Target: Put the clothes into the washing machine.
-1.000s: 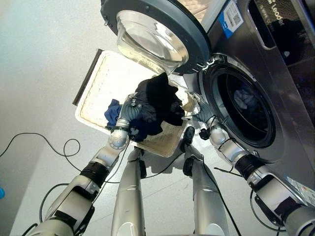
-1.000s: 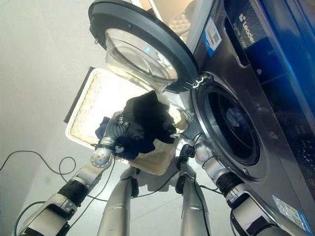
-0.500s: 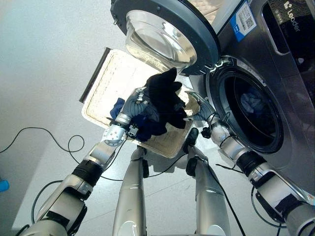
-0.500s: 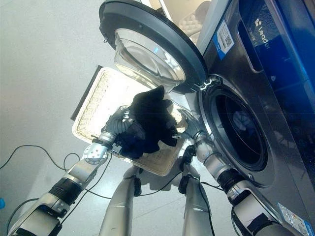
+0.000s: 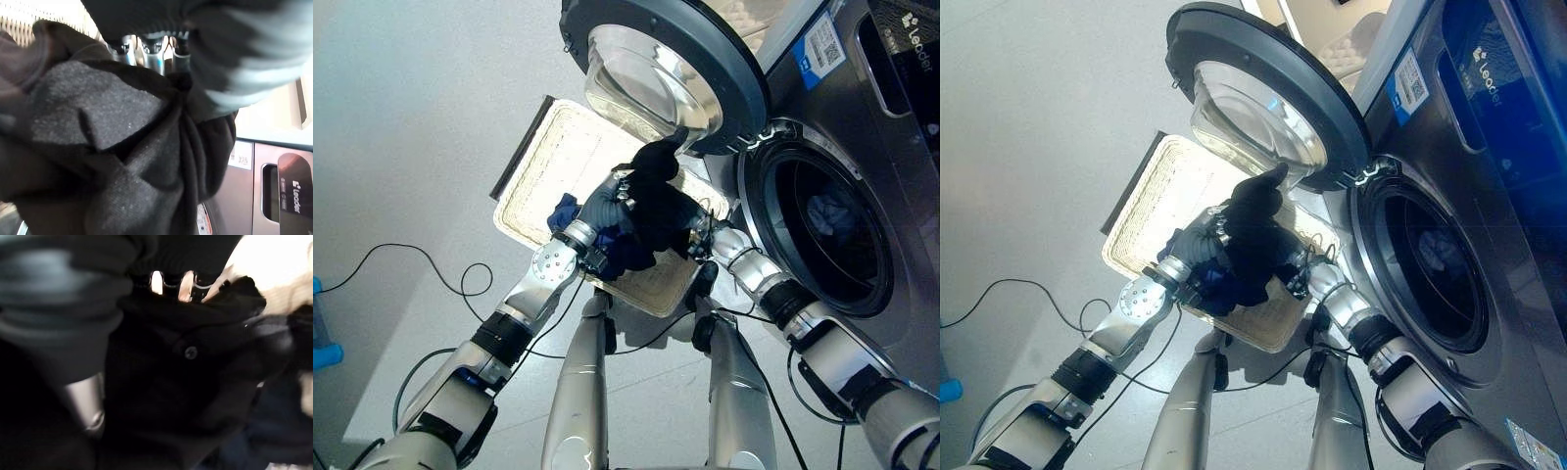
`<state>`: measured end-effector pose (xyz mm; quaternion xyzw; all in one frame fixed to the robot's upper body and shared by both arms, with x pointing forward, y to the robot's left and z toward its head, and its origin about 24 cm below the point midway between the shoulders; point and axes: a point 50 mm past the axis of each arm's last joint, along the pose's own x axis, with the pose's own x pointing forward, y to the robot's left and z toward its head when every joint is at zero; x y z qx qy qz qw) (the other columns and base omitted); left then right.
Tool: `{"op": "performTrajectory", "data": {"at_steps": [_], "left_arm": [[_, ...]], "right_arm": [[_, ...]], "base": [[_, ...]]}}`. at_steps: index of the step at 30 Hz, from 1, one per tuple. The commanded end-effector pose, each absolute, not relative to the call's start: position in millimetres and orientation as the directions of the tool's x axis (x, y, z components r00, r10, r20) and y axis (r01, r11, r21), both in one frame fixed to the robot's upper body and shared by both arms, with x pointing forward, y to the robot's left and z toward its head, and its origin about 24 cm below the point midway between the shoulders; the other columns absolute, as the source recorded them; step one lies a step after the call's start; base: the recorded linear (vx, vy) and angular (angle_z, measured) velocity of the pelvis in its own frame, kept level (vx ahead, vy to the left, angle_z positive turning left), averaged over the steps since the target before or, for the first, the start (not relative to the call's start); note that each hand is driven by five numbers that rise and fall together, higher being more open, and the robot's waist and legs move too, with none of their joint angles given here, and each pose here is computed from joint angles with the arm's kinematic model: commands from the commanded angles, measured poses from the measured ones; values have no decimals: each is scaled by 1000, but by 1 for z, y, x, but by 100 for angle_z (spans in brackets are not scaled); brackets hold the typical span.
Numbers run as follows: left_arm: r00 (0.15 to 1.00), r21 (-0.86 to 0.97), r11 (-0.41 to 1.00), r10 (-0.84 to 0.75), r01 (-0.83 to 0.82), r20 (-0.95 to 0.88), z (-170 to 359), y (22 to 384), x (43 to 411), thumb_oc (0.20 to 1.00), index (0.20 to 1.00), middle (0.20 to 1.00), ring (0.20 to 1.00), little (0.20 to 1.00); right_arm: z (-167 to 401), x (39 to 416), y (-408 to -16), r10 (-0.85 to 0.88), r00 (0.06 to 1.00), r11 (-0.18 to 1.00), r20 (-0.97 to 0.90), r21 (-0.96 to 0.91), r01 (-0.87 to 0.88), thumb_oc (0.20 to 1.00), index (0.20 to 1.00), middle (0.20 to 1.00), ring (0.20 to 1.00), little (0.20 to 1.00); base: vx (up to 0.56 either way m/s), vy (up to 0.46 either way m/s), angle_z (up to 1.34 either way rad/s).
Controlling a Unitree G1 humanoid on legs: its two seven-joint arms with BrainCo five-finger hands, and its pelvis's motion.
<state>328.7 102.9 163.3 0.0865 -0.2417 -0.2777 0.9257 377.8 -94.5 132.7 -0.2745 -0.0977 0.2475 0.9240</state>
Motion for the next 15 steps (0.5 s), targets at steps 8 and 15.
{"op": "performTrajectory", "data": {"at_steps": [8, 15], "left_arm": [[475, 171, 685, -641, 708, 602, 208, 48, 299, 200, 200, 200, 200, 200], [467, 162, 667, -654, 727, 595, 214, 32, 298, 200, 200, 200, 200, 200]], "right_arm": [[138, 371, -64, 645, 763, 672, 36, -502, -545, 1000, 1000, 1000, 1000, 1000], [154, 372, -54, 606, 769, 792, 204, -244, -560, 200, 200, 200, 200, 200]], "base": [[5, 4, 1], [3, -7, 2]]}}
